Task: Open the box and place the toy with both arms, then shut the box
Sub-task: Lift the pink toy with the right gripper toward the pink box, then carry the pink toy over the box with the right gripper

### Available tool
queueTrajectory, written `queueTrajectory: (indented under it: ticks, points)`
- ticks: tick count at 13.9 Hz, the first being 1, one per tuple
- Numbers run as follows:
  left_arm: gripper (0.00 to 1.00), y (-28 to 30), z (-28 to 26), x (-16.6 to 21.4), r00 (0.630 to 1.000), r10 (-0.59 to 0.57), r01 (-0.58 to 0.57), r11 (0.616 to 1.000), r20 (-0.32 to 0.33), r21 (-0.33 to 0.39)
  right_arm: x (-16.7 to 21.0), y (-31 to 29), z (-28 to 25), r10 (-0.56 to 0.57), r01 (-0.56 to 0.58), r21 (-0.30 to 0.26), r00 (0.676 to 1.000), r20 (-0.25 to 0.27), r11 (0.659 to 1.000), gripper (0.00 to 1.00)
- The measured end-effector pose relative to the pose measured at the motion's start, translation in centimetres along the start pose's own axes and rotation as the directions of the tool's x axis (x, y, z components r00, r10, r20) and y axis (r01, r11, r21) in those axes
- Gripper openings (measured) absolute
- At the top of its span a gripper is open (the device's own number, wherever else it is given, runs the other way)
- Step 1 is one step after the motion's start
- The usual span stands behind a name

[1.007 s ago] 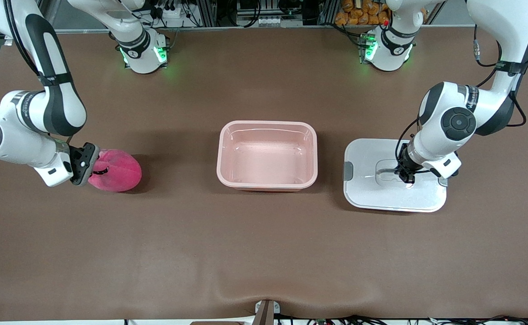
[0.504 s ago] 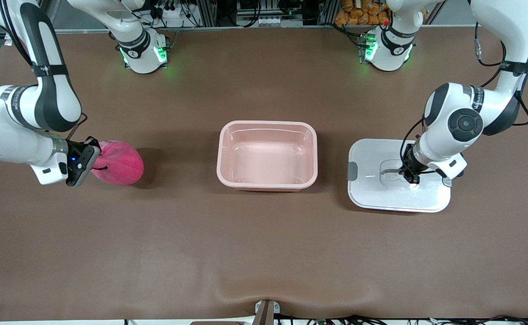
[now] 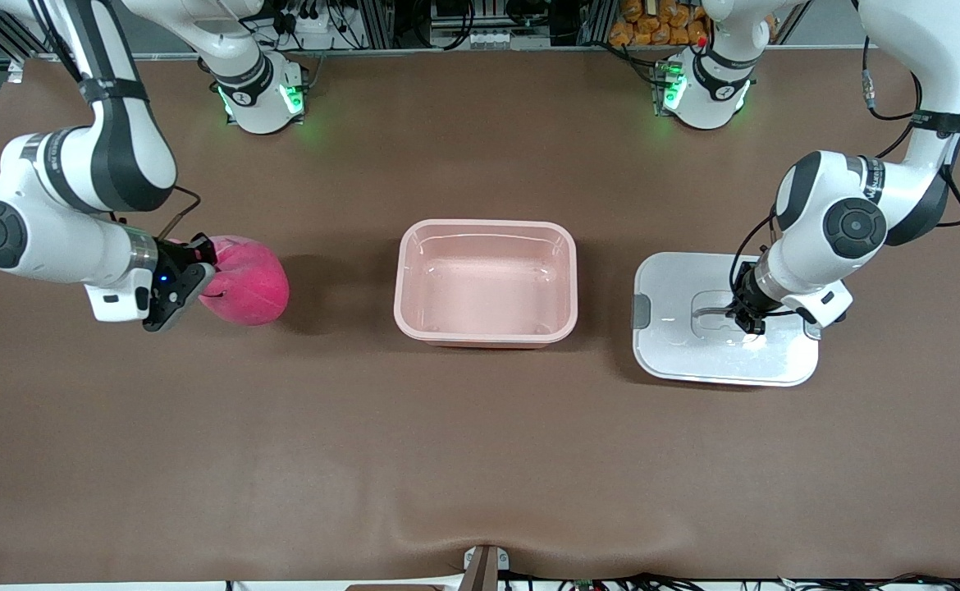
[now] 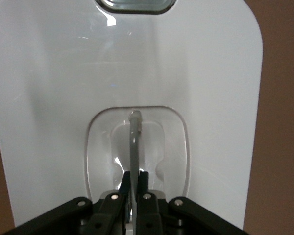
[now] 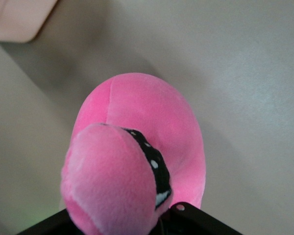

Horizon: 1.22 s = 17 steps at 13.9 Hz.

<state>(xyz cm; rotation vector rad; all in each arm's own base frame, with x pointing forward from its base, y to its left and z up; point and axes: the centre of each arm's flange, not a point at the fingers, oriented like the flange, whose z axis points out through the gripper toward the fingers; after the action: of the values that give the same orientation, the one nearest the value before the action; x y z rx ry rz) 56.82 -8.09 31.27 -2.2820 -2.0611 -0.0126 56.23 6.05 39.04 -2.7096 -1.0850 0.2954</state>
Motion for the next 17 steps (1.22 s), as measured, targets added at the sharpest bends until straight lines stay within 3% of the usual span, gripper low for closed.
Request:
queueTrajectory:
  ticks: [11, 14, 17]
  points:
    - [0.07, 0.0, -0.1, 0.3, 1.000, 0.005, -0.005, 1.000, 0.000, -0.004, 7.9, -12.1, -3.2, 0.239, -0.240, -0.025, 0.971, -0.024, 0.970, 0.10]
    - [0.07, 0.0, -0.1, 0.3, 1.000, 0.009, -0.009, 1.000, 0.000, -0.004, 9.2, -14.9, -3.7, 0.334, -0.335, -0.025, 0.942, -0.040, 0.942, 0.10]
    - [0.07, 0.0, -0.1, 0.3, 1.000, 0.018, -0.018, 1.000, 0.000, -0.004, 10.6, -17.8, -4.9, 0.445, -0.447, -0.018, 0.893, -0.070, 0.894, 0.10]
